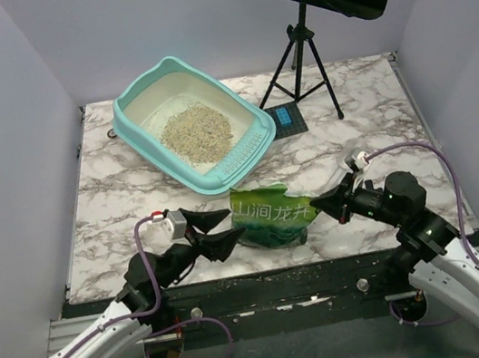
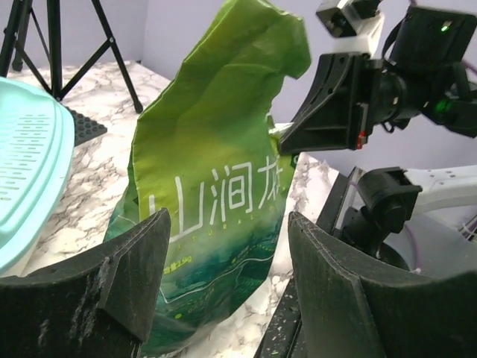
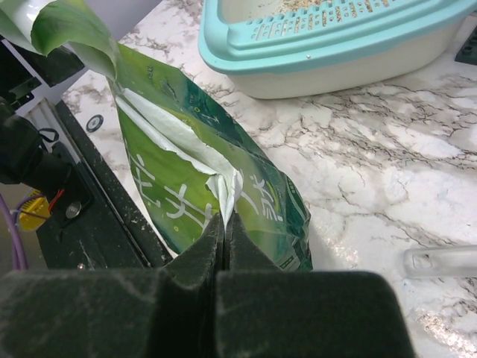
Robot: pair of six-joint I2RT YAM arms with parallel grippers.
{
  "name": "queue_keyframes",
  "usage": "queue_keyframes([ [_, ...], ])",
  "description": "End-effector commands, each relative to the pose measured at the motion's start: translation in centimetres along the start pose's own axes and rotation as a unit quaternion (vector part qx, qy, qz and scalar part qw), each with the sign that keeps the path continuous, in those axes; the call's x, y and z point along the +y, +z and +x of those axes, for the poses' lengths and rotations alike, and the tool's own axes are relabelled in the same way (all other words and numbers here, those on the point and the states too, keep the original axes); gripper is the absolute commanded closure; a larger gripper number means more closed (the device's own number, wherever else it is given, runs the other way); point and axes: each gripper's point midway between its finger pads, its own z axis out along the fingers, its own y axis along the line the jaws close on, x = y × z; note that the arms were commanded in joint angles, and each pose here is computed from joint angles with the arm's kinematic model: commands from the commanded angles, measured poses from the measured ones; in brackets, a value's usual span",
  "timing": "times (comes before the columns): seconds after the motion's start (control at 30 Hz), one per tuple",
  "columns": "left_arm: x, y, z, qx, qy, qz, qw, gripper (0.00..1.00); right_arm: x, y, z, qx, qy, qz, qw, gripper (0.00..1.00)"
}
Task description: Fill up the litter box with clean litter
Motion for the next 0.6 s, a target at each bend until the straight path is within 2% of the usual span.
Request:
queue_keyframes([
  [0.0, 0.2, 0.6, 1.1, 0.02, 0.028, 0.008, 0.999, 0.28, 0.4, -0.7, -1.4, -0.011, -0.009, 0.003, 1.0, 1.0],
  [0.27, 1.7, 3.5, 0.5, 0.036, 0.122, -0.004, 0.992, 0.28, 1.4, -1.0, -0.8, -0.005, -0.012, -0.028, 1.0, 1.0],
  [0.57, 2.3, 6.4, -0.3, 0.047, 0.143, 0.033, 0.988, 0.3, 2.0, -1.3, -0.4, -0.003, -0.01, -0.045, 0.999, 1.0],
])
